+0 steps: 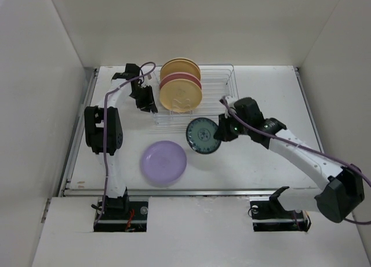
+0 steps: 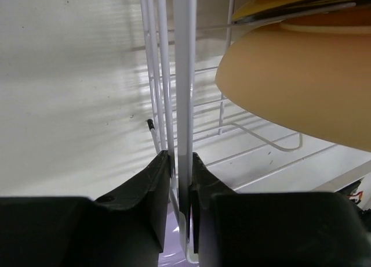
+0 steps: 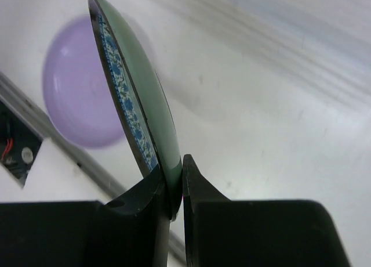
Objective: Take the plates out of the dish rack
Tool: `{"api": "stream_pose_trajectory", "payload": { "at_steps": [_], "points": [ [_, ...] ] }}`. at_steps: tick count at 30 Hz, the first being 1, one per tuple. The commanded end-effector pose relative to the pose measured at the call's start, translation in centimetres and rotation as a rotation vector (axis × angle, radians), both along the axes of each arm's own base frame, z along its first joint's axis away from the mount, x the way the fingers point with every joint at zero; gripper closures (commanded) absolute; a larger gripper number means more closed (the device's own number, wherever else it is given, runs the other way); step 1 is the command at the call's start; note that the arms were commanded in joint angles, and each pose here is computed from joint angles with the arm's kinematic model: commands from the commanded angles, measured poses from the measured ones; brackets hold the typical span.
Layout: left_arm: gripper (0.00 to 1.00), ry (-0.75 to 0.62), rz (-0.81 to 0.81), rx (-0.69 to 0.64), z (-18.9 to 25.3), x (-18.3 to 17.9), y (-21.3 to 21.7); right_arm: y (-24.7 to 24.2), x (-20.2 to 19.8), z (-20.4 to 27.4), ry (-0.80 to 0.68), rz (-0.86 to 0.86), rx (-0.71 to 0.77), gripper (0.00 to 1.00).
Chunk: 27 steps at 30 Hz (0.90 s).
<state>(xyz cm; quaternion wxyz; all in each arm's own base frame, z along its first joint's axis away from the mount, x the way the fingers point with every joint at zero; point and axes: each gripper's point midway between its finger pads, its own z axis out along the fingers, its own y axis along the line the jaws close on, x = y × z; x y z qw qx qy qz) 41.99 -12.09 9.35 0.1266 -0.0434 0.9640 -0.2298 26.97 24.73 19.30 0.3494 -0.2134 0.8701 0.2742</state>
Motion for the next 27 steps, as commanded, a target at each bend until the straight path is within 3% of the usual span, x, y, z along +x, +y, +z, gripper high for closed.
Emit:
{"api": "stream_pose_trajectory", "payload": {
  "at_steps": [1, 3, 4, 6, 8, 9, 10, 11, 13, 14, 19, 25, 27],
  "points": [
    [0.83, 0.010, -0.008, -0.052, 1.7, 0.5, -0.7, -1.5, -3.8, -5.4, 0.277, -0.097, 0.061, 1.00],
    [0.65, -0.035, -0.036, -0.012, 2.5, 1.2, -0.1, -1.9, -4.4, -7.1, 0.346, -0.132, 0.060, 1.00],
    [0.61, -0.048, -0.062, 0.013, 2.6, 1.1, 0.2, -2.0, -4.7, -7.9, 0.377, -0.147, 0.054, 1.00],
    [0.58, -0.100, -0.086, 0.048, 3.6, 1.7, 0.8, -2.8, -4.7, -10.1, 0.445, -0.208, 0.044, 1.00],
    [0.58, -0.158, -0.098, 0.103, 5.0, 1.8, 1.7, -3.2, -4.4, -11.3, 0.465, -0.246, 0.044, 0.91],
    [0.56, -0.199, -0.125, 0.124, 5.6, 2.0, 2.0, -3.6, -4.4, -12.4, 0.488, -0.262, 0.030, 0.85],
    [0.56, -0.237, -0.156, 0.132, 6.3, 2.1, 1.7, -3.6, -4.5, -12.7, 0.507, -0.273, 0.027, 0.67],
    [0.54, -0.263, -0.178, 0.155, 6.8, 2.2, 2.0, -3.7, -4.2, -13.1, 0.512, -0.292, 0.021, 0.57],
    [0.53, -0.390, -0.293, 0.214, 9.1, 2.7, 0.9, -4.0, -3.9, -13.7, 0.519, -0.316, -0.011, 0.45],
    [0.51, -0.431, -0.319, 0.250, 9.8, 2.9, 0.8, -4.2, -3.7, -13.6, 0.514, -0.325, -0.018, 0.33],
    [0.38, -0.625, -0.471, 0.375, 12.5, 4.3, -2.0, -6.2, -1.3, -7.4, 0.362, -0.442, -0.062, 0.14],
    [0.44, -0.574, -0.489, 0.392, 10.8, 6.4, -3.2, -10.2, 3.1, 0.9, 0.123, -0.673, -0.121, 0.01],
    [0.48, -0.585, -0.478, 0.388, 11.0, 7.2, -3.5, -12.4, 6.6, 4.2, 0.022, -0.768, -0.136, 0.01]
  ]
}}
